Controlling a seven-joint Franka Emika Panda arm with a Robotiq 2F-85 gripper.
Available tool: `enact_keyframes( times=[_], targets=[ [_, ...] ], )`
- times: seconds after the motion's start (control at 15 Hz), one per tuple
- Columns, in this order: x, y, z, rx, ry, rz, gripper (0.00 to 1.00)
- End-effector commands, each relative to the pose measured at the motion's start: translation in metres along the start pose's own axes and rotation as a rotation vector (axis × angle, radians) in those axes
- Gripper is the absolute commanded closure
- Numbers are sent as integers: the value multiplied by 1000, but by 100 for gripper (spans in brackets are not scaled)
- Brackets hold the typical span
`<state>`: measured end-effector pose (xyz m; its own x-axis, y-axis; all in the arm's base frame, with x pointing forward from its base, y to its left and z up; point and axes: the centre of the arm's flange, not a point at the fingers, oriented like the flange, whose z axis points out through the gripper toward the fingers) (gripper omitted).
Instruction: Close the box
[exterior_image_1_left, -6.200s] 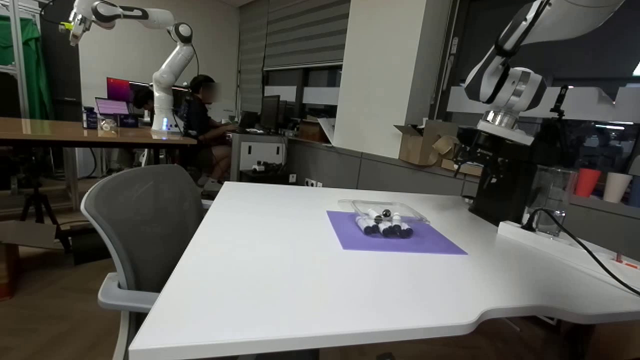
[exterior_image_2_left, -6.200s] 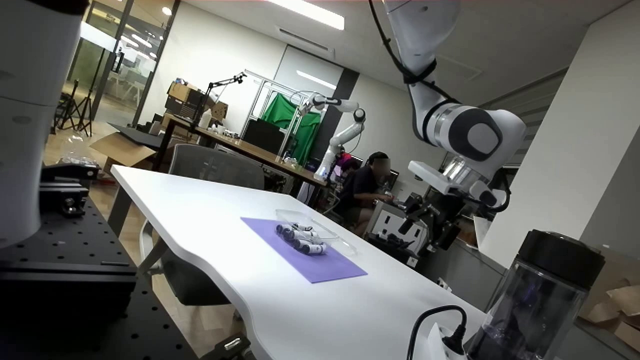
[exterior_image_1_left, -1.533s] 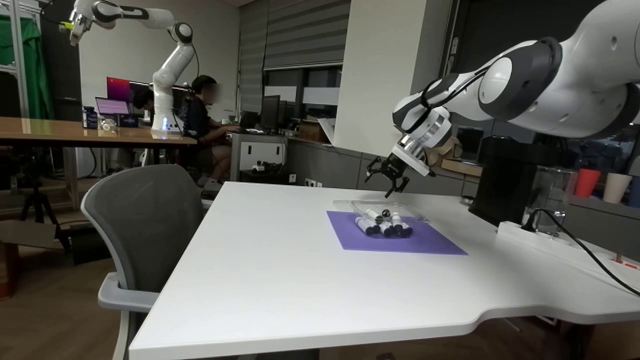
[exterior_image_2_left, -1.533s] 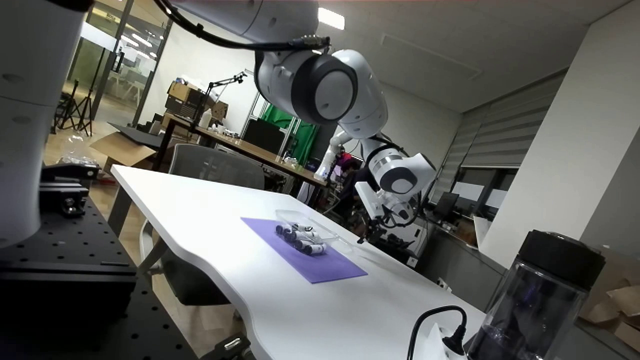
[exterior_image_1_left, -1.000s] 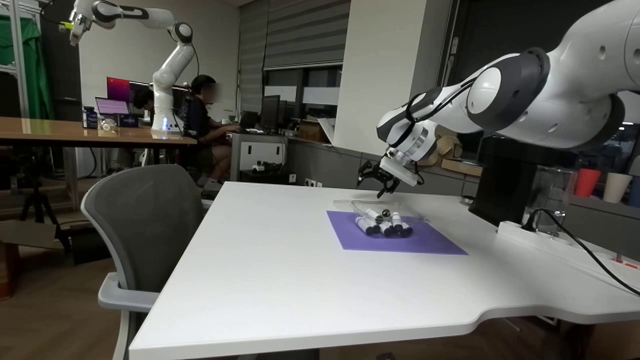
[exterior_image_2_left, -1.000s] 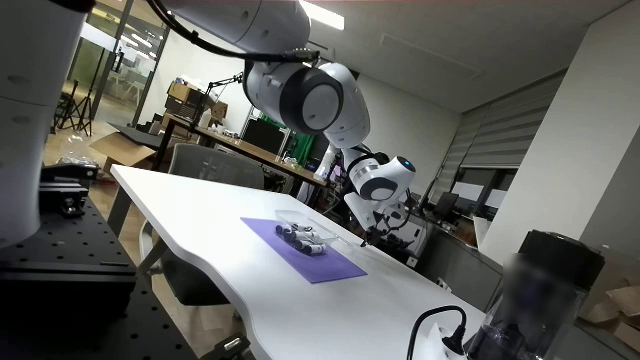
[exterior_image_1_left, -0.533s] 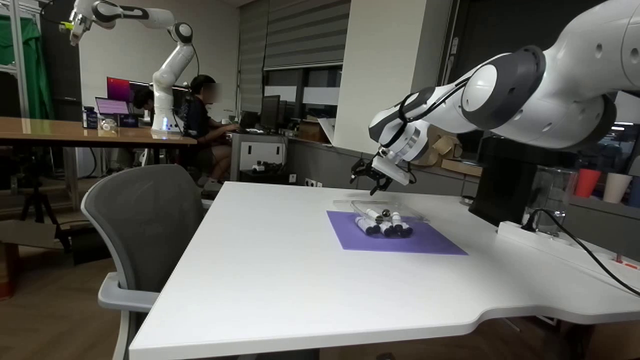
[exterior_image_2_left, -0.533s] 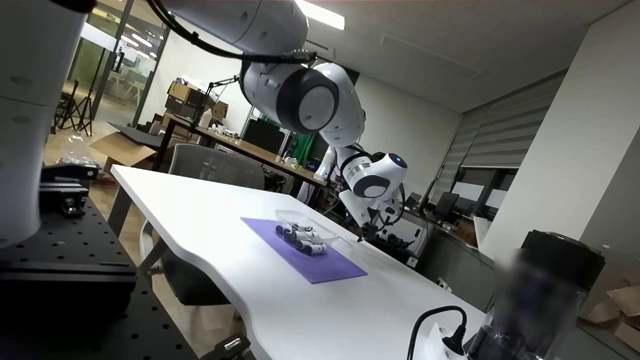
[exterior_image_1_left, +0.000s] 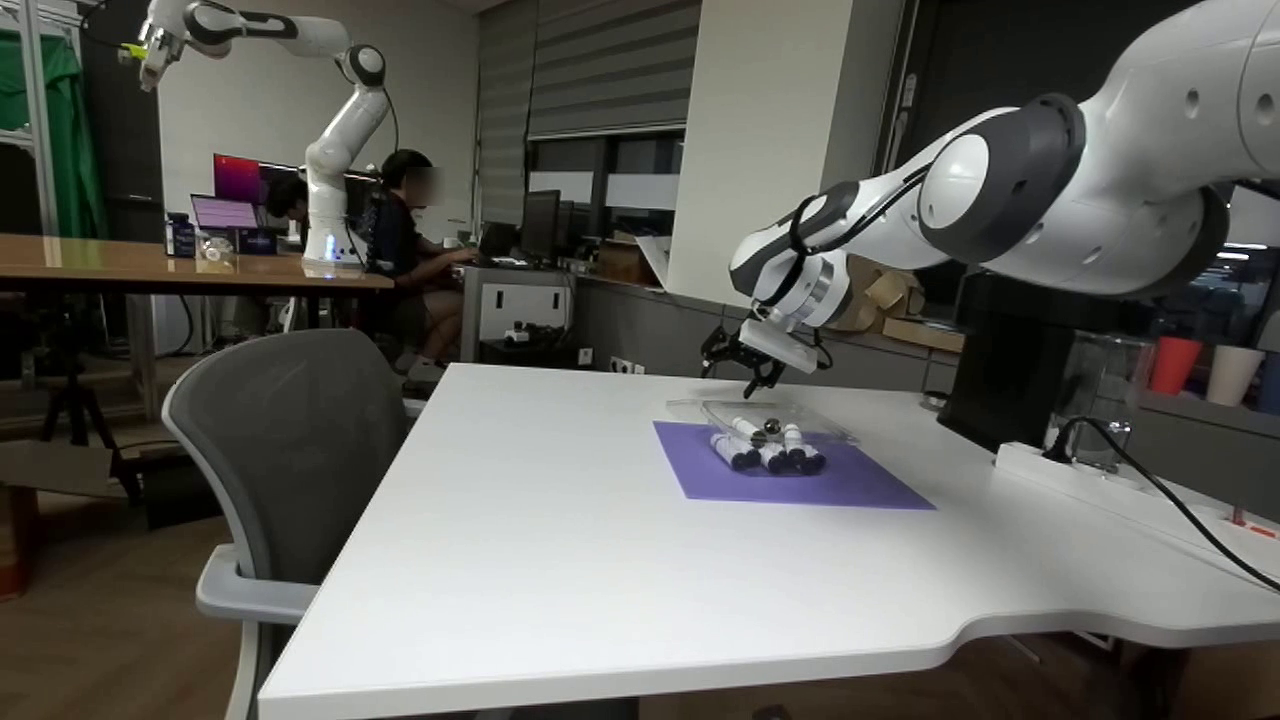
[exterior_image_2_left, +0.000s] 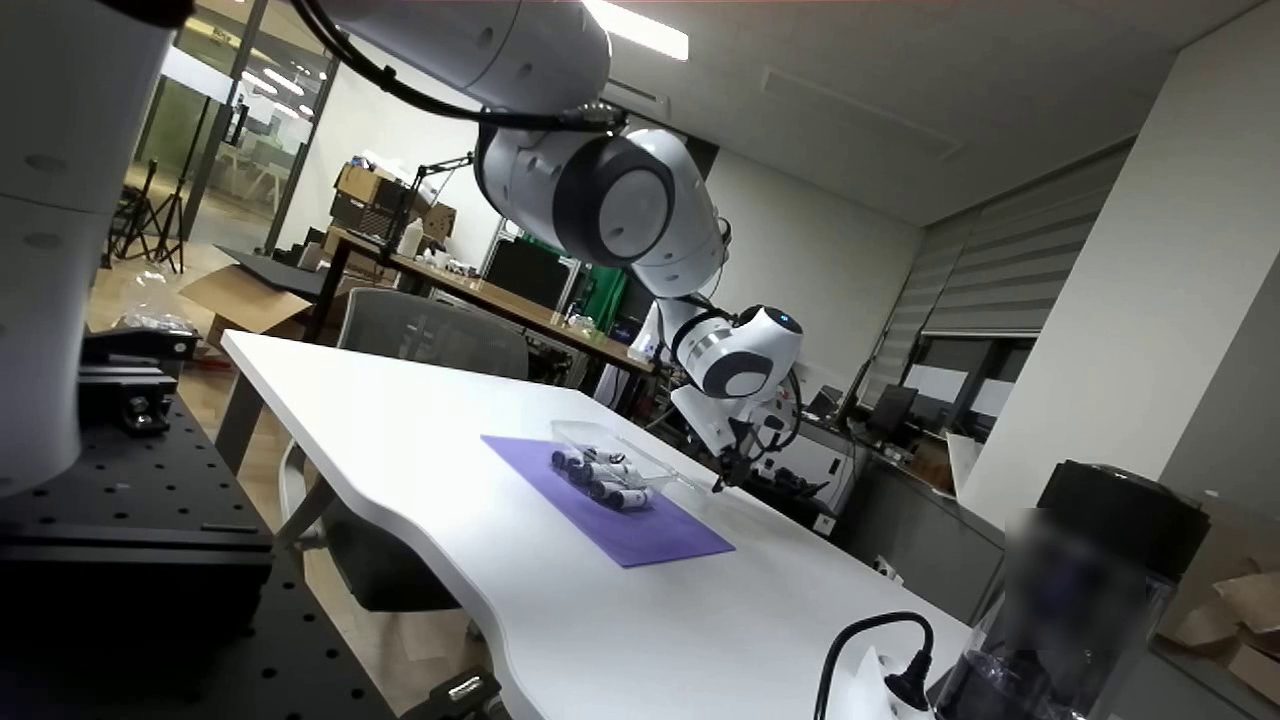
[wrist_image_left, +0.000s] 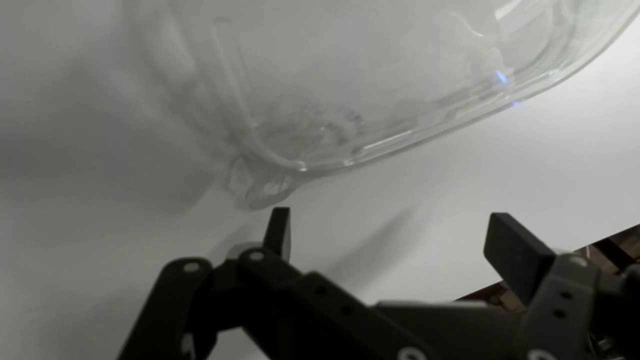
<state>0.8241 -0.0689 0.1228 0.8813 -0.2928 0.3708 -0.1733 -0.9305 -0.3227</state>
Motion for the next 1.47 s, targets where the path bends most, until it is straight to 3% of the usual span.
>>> enact_keyframes(
  times=[0.0, 1.07, 1.4],
  targets=[
    [0, 0, 0, 0, 0, -1, 0],
    [6, -5, 0, 9, 20, -5, 0],
    [7, -7, 15, -22, -27, -10, 0]
  ],
)
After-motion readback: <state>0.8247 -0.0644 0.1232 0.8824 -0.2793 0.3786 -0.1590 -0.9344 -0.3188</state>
